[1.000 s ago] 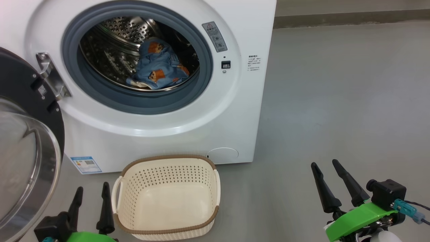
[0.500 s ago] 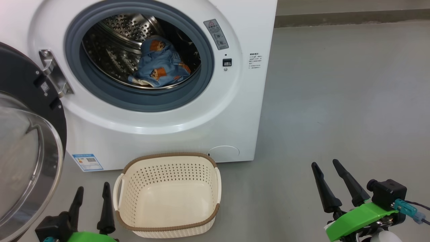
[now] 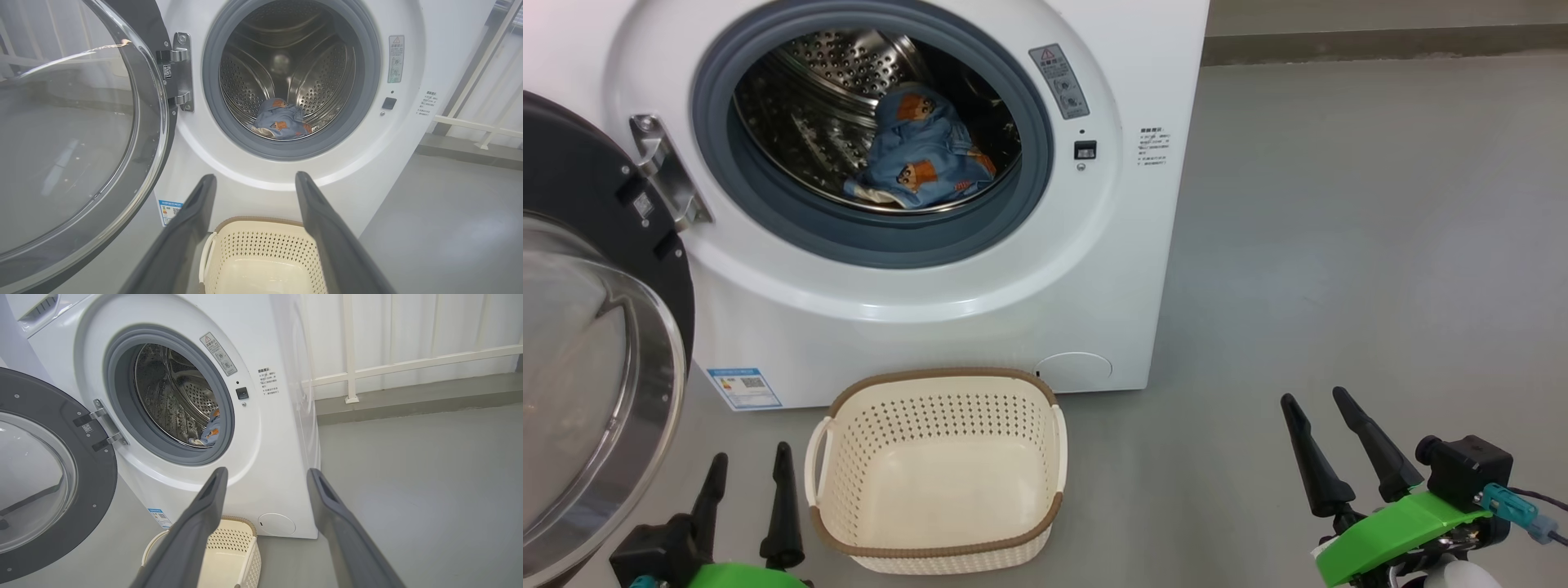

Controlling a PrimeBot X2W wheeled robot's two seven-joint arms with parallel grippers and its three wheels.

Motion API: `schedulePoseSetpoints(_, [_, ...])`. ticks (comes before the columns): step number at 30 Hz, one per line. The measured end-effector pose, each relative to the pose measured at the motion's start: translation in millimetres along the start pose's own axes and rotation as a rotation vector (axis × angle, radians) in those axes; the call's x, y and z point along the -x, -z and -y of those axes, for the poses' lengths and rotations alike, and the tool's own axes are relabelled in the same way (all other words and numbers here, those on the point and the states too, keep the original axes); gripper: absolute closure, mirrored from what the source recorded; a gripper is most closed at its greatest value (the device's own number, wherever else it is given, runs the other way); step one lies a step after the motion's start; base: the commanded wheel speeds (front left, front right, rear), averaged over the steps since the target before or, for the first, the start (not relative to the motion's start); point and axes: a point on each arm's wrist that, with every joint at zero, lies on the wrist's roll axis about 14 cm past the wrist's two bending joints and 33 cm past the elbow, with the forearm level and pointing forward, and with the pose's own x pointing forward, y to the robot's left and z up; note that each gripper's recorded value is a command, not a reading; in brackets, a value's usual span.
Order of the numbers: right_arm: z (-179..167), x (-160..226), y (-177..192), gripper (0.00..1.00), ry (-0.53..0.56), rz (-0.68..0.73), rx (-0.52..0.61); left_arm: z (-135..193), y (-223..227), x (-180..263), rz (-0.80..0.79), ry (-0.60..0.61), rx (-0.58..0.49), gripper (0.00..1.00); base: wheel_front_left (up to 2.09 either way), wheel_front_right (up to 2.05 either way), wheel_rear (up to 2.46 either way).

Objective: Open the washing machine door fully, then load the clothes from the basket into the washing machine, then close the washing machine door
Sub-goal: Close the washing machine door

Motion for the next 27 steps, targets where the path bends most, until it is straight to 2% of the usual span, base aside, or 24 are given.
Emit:
schedulePoseSetpoints(13, [-10.6,-10.7,2.2,0.00,-0.034,-0.006,-0.003,-12.8,-5.0,9.2,0.015,-0.042,-0.006,0.00,0.00,0.00,0.00])
schedulePoseSetpoints(27, [-61.6,-28.0,25.2,0.00,-0.174,-0.069,-0.024,-52.7,-20.6,39.3,0.054,-0.176,-0.054,0.00,0.00,0.00,0.00])
